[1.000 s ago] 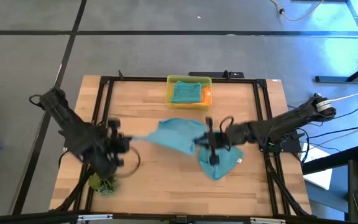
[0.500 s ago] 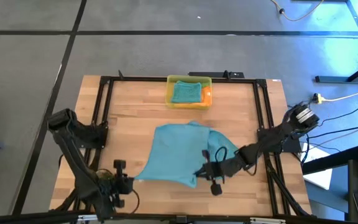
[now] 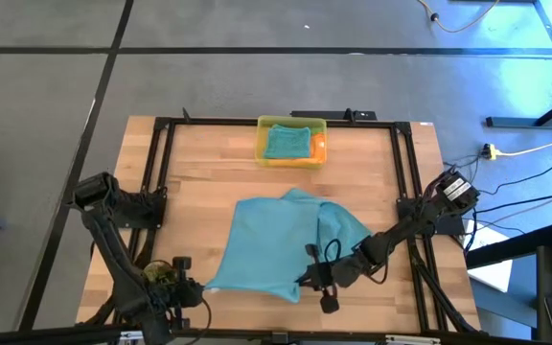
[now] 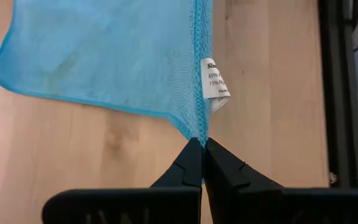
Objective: Fold microfiber towels
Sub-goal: Fold the top blue microfiber cloth
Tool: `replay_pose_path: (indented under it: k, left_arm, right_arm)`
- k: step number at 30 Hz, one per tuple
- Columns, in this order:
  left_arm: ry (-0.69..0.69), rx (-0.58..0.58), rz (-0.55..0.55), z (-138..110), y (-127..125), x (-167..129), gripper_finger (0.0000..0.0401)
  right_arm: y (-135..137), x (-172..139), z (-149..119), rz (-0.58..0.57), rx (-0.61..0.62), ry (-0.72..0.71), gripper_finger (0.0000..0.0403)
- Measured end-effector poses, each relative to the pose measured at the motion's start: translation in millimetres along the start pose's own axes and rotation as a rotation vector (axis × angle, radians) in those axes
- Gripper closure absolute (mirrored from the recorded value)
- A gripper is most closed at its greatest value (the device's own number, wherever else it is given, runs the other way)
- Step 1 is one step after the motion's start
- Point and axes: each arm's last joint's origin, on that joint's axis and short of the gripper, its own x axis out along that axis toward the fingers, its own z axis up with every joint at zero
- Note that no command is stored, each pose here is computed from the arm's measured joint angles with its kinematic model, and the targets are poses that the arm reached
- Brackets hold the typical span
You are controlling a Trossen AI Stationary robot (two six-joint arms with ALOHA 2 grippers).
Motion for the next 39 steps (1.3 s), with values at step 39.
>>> replay_pose_path:
  k: [39]
  left_arm:
    - [-0.046,0.060,0.033,19,7,12,0.0401]
  right_arm:
    - [-2,-1,-9,-0.066,0.035,0.075,0.0376]
